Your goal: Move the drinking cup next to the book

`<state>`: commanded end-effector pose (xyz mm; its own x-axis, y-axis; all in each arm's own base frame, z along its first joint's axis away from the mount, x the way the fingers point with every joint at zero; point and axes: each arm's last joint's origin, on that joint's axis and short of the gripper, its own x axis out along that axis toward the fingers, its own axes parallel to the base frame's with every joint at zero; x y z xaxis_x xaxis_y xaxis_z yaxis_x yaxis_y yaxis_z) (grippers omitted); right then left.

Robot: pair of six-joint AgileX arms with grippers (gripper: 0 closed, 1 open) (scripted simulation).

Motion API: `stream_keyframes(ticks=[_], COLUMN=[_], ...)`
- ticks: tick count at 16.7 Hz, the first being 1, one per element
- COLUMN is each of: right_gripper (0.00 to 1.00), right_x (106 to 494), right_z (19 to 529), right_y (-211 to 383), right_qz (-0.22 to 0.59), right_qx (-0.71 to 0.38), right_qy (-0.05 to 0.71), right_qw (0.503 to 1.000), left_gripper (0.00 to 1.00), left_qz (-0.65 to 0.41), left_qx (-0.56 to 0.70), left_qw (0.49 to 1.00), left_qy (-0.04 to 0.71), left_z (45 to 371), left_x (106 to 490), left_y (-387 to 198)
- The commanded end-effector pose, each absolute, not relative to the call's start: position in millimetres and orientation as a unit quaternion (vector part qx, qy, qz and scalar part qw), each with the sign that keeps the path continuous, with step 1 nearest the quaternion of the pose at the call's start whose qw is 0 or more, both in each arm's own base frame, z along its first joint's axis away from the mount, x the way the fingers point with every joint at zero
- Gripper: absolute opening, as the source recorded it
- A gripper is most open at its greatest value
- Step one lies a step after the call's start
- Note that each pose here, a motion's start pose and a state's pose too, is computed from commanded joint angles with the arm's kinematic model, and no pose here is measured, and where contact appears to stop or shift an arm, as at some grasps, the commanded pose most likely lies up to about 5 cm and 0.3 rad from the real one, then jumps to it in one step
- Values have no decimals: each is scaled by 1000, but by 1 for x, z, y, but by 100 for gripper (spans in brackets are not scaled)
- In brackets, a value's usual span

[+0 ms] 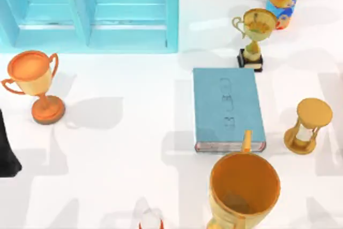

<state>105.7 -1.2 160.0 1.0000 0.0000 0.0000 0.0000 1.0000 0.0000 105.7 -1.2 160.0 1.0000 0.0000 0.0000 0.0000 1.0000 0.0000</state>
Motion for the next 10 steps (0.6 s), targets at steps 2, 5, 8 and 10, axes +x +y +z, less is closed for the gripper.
stream_keyframes(ticks=[2,5,8,10], right_gripper=[100,100,100,100], right_x=[106,106,106,106], right_z=[160,160,160,160], right_y=[-1,-1,-1,-1], right_qz=[0,0,0,0], right_qx=[0,0,0,0], right_qy=[0,0,0,0], right_qw=[1000,1000,1000,1000], left_gripper=[100,100,100,100], left_qz=[0,11,29,36], left_qx=[0,30,105,174], left_qw=[1000,999,990,972], left_qy=[0,27,94,157], left_z=[160,164,174,183], left_x=[106,106,109,111], left_y=[-1,1,8,14])
